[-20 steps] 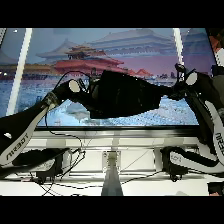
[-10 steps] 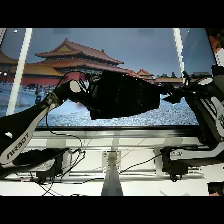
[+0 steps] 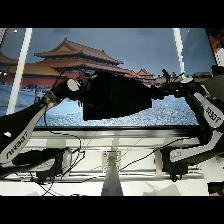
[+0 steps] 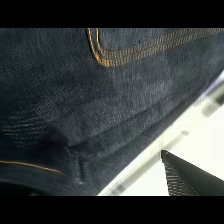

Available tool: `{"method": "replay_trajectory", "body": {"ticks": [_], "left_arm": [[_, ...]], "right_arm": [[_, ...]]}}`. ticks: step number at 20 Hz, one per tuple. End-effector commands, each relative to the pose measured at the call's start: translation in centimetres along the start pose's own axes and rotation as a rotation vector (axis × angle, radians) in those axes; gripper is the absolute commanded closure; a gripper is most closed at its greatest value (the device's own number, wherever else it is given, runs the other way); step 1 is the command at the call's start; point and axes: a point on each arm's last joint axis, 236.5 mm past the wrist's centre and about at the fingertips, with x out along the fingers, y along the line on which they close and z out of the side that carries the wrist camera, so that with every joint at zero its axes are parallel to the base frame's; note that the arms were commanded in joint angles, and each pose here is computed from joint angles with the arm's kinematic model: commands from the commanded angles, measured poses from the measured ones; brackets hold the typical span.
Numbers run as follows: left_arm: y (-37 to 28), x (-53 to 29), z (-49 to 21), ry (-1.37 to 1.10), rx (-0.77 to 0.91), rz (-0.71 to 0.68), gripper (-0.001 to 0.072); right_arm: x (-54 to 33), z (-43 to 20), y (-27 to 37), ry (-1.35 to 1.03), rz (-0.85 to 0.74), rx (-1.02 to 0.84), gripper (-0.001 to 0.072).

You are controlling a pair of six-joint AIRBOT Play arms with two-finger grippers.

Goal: Fold the clothes and pants, and hang the long-sleeved shirts on hangers.

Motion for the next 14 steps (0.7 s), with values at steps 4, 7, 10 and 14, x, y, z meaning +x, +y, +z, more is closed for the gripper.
{"method": "replay_trajectory", "body": {"ticks": [4,7,10,14], "left_arm": [[5.5,-10.3,6.4,-0.204,0.041,0.166,0.0019],[7.4,-18.3,8.8,-0.347,0.083,0.301,0.0019],[6.5,-25.2,9.4,-0.513,0.093,0.356,0.002],[4.2,-31.9,9.4,-0.714,0.133,0.42,0.002]], "right_arm": [[-8.1,7.3,9.4,-0.25,-0.014,-0.286,0.0666],[-17.0,10.3,14.7,-0.485,-0.144,-0.377,0.0666],[-28.1,11.1,17.1,-0.753,-0.378,-0.344,0.0667],[-45.2,4.7,14.6,-1.128,-0.642,0.12,0.0667]]}}
